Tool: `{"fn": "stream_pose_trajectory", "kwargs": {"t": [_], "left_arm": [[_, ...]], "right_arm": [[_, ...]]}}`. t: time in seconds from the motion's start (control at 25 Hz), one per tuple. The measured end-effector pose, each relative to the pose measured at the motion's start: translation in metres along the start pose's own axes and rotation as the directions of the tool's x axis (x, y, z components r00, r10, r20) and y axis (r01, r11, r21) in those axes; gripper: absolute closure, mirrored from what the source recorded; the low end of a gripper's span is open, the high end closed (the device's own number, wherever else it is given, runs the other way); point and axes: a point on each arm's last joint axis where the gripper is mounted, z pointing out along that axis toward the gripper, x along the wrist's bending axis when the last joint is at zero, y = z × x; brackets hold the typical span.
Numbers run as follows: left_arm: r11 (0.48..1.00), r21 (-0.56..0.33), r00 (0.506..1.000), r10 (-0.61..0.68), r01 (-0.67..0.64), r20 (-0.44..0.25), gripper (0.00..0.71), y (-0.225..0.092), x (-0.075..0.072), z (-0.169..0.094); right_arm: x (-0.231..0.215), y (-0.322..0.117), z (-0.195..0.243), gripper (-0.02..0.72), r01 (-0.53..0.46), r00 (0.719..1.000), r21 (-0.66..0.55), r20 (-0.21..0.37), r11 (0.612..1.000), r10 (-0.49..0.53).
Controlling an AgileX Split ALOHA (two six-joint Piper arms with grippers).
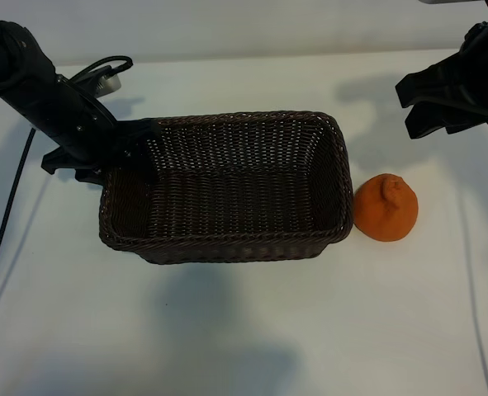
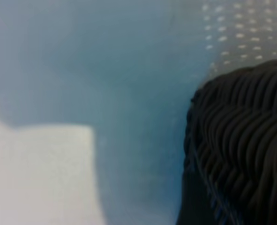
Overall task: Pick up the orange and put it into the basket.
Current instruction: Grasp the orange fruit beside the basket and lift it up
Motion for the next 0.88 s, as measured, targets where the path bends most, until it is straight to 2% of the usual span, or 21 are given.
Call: {"fn": "stream_pose_trajectory", "kwargs": {"t": [0.64, 0.72, 0.88], "left_arm": [[0.998, 0.057, 1.0, 0.001, -0.001, 0.0, 0.209, -0.006, -0.001, -0.002], [0.999, 0.053, 1.0, 0.003, -0.002, -0.026, 0.209, -0.008, -0.001, -0.01], [0.999, 0.028, 0.997, 0.033, -0.031, -0.074, 0.209, -0.017, -0.007, -0.042]], "right_arm": [[0.0, 0.0, 0.0, 0.282, 0.0, 1.0, 0.0, 0.0, 1.0, 0.0], [0.0, 0.0, 0.0, 0.282, 0.0, 1.0, 0.0, 0.0, 1.0, 0.0], [0.0, 0.0, 0.0, 0.282, 0.0, 1.0, 0.0, 0.0, 1.0, 0.0]]}}
